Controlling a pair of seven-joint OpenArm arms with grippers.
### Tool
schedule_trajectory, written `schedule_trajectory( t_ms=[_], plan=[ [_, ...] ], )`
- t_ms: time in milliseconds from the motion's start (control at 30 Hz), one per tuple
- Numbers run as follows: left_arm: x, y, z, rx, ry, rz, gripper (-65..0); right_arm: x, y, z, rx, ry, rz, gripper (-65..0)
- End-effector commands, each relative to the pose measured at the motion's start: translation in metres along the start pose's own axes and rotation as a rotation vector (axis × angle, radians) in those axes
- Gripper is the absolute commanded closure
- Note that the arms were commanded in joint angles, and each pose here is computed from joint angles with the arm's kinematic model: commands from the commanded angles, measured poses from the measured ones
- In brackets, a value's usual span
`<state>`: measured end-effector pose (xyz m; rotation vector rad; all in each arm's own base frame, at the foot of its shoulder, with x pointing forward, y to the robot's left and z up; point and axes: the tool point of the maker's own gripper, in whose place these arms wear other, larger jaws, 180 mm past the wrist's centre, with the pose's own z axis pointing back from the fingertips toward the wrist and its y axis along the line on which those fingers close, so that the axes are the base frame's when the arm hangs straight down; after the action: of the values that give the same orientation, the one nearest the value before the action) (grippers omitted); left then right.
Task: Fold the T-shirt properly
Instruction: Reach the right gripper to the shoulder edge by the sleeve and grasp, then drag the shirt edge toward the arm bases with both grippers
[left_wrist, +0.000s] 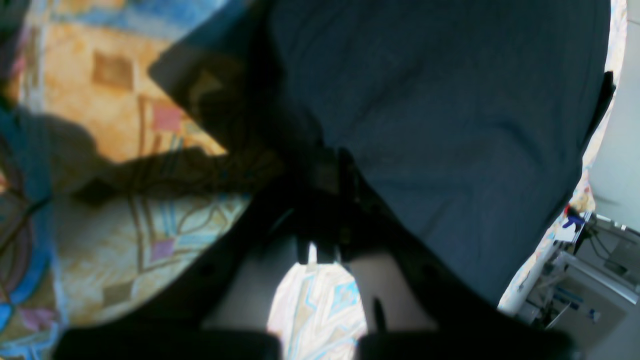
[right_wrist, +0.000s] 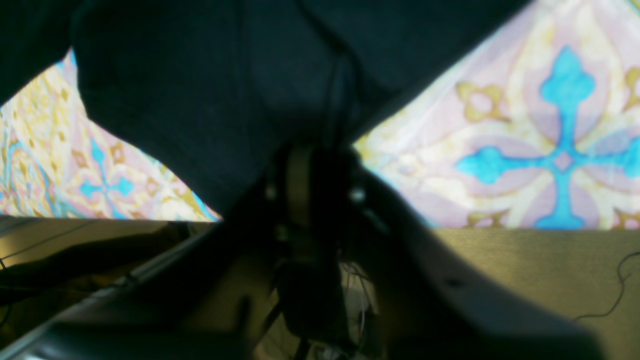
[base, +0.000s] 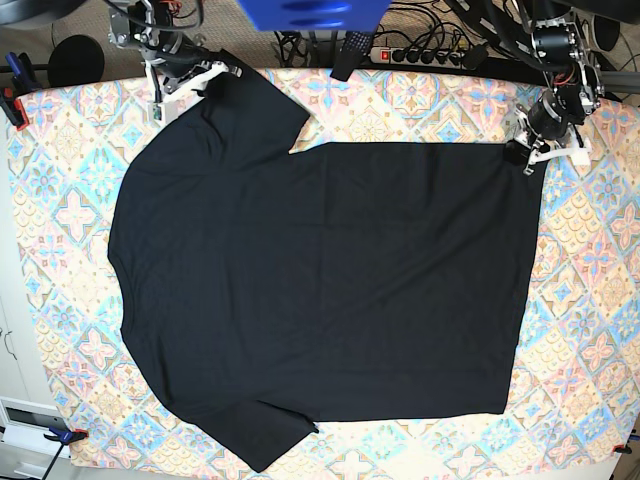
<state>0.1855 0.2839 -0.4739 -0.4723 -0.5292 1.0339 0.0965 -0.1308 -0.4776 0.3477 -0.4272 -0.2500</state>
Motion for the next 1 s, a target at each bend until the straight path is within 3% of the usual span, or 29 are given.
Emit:
schedule_trajectory(
  t_ms=[0,433,767,967],
  plan=[
    [0.003,0.004,0.007,0.009,0.001,-0.014,0.0,-0.003,0.0,0.004,0.003,0.009,0.004,0.0],
    [-0.021,0.035,0.047,0.082,0.03,-0.09,0.0,-0.009,-0.051,0.053,-0.142,-0.026,-0.036,0.0],
    [-0.033,0.039,0.078,0.106,0.042,-0.169,0.0,-0.042,-0.07,0.1,-0.129,0.039,0.05,0.0],
    [-0.024,0.014,0.086,0.058,0.002,-0.226,0.0,-0.023,-0.063,0.112,-0.098,-0.009,0.125,0.0]
  ],
)
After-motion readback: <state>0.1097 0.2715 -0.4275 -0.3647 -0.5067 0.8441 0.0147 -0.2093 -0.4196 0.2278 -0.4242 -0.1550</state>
